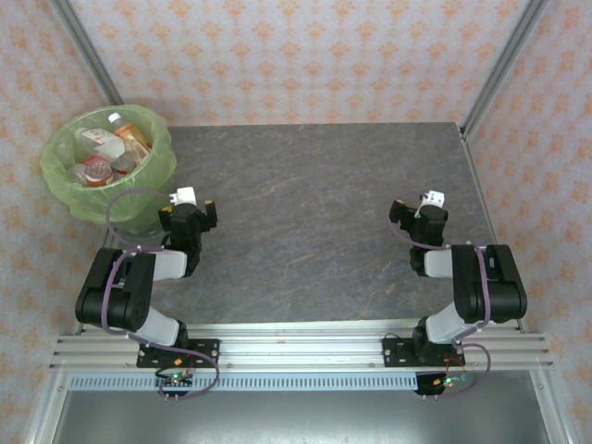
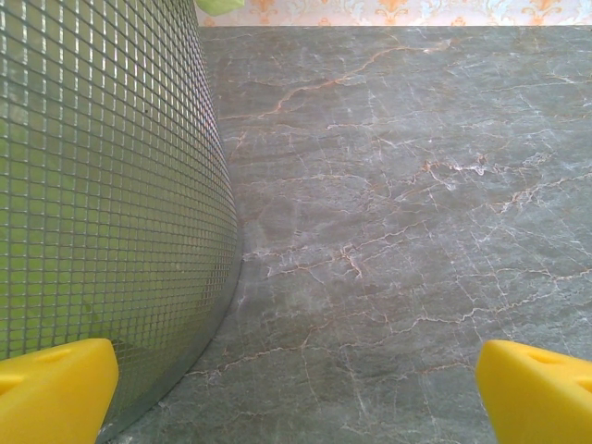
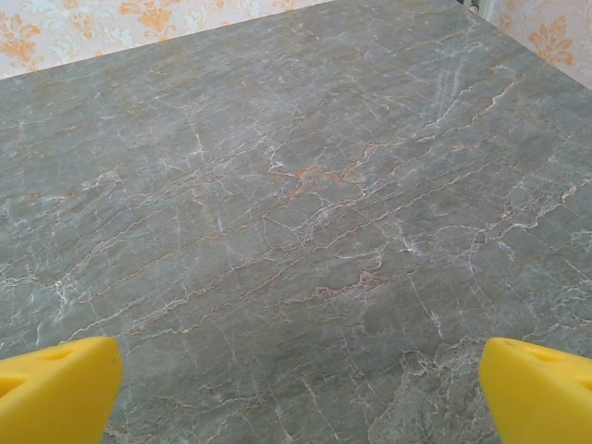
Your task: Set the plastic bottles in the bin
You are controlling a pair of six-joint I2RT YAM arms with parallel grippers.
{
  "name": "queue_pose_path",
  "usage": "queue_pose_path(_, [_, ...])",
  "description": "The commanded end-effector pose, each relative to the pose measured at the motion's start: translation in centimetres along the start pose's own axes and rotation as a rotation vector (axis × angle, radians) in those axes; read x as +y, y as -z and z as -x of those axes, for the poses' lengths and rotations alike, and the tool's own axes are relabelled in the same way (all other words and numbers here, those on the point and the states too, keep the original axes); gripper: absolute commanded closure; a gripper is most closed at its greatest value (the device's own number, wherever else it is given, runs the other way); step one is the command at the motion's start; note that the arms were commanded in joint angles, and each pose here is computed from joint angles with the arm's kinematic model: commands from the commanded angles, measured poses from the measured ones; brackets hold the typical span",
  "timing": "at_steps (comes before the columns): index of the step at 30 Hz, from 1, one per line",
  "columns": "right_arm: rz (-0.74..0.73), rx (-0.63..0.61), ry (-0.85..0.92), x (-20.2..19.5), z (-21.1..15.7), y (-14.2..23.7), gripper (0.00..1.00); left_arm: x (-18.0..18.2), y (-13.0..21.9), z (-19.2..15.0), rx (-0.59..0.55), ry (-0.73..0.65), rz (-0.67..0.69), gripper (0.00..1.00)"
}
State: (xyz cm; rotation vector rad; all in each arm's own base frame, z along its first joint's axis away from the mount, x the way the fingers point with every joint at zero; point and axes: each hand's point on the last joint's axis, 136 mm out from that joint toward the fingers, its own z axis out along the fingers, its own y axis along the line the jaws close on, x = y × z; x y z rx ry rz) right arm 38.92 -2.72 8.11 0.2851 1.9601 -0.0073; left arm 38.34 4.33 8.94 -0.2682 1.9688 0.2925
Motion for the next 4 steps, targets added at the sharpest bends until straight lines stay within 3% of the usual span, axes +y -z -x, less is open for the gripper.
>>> queue_pose_path(1, [-0.019, -0.02, -0.003, -0.16, 0.85, -0.11, 0.01, 0.25, 0.24, 0.84, -0.04, 0.028, 0.023, 0.0])
queue_pose_path(4, [-0.018, -0.021, -0.004, -0.16, 0.88, -0.11, 0.01, 0.27, 0.25, 0.81, -0.04, 0.028, 0.024, 0.0])
